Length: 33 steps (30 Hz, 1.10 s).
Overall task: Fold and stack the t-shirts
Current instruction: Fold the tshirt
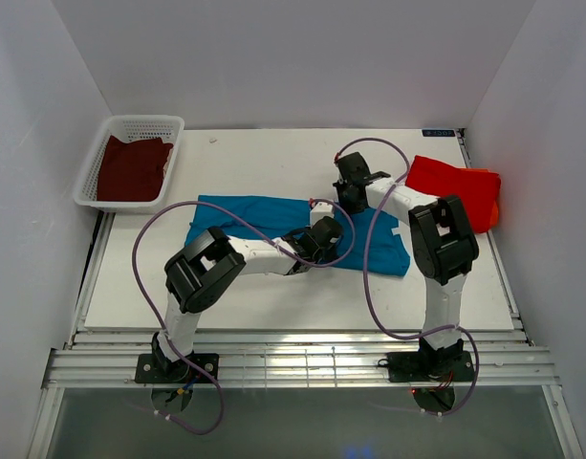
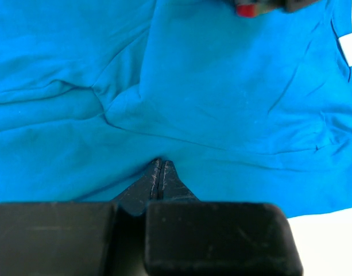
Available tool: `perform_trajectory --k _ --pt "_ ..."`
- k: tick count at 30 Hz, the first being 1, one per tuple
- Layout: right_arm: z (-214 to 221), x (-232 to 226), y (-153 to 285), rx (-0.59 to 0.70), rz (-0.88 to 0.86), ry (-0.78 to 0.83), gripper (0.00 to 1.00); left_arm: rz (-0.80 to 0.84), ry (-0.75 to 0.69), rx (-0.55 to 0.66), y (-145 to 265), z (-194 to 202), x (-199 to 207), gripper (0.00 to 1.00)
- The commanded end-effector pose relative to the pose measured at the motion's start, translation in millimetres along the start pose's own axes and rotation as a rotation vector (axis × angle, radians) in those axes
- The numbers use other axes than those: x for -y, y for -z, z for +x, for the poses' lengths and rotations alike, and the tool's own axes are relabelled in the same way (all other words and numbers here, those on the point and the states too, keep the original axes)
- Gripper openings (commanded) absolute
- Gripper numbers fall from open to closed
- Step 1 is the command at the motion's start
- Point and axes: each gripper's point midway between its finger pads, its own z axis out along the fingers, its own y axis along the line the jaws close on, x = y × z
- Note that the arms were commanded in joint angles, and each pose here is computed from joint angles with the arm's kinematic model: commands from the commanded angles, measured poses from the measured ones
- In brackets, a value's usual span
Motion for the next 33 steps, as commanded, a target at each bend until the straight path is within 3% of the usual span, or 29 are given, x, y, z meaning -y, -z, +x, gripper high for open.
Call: perform_trajectory --k 1,12,14,15,19,26,33 --pt "-46.2 9.1 44.8 0.139 0.021 -0.010 0.08 -0.078 0.004 -0.061 -3.9 22.1 -19.3 0.00" --pt "-55.3 13.9 68.2 0.177 0.032 -0.006 0.08 -0.090 0.017 -0.087 -7.1 33.3 -24.1 0.00" --pt "-46.1 10.3 56.1 0.133 0.019 -0.003 0.16 -0.085 0.019 -0.086 -7.2 32.2 -22.4 0.00" --pt "-41.9 9.4 53.0 0.111 0.017 -0.002 0.29 -0.080 0.021 -0.091 -7.0 33.1 -21.3 0.00" --pt "-19.0 4.0 34.0 0.037 -0.005 -0.004 0.44 -0.077 0.015 -0.093 -6.1 32.5 -20.8 0.00" --pt "8.6 -2.3 10.7 -0.041 -0.031 -0.001 0.43 -0.090 0.015 -0.089 -5.0 32.1 -23.8 0.00" --pt "16.2 -2.6 8.0 -0.076 -0.030 -0.004 0.27 -0.109 0.017 -0.085 -3.2 31.4 -27.8 0.00"
